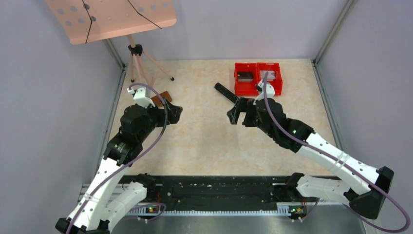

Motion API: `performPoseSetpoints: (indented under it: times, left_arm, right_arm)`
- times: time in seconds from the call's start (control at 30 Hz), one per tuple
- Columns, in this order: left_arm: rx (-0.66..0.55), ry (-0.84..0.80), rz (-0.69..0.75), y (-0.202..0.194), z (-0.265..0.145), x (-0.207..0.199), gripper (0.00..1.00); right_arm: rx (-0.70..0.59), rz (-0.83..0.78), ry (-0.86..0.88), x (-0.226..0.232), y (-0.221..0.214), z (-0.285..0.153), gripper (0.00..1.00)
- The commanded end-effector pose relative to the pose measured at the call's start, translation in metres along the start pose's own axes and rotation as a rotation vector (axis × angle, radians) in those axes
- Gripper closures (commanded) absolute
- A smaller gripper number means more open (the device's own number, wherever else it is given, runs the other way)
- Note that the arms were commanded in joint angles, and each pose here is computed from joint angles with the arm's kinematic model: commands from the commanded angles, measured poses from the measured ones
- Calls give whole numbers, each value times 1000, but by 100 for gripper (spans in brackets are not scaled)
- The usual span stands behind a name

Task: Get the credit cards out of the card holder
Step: Move the card holder to the center of the board.

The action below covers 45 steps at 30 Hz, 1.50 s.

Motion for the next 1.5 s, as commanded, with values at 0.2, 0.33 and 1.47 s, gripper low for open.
performPoseSetpoints:
  times: [0.2,0.33,1.47]
  left_arm:
    - [-109,193,-98,5,20,32,4]
    - [-80,345,-187,1,33,60,4]
    - [-258,606,-791,-2,180,260,39]
  right_arm:
    - [-59,32,38,2,7,-9,1]
    - [-89,45,89,5,4,-14,1]
    - [-360,-127,326,11,24,-67,2]
Point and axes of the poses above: each gripper's point midway between its finger pads, its own z axis out along the fingers, its own x axis along the line the jaws close on, y = z × x, the point moved 3 cm from there along -z, back along the fingers, and after that the axes turned 12 degrees about -z, right-handed, at the moved point
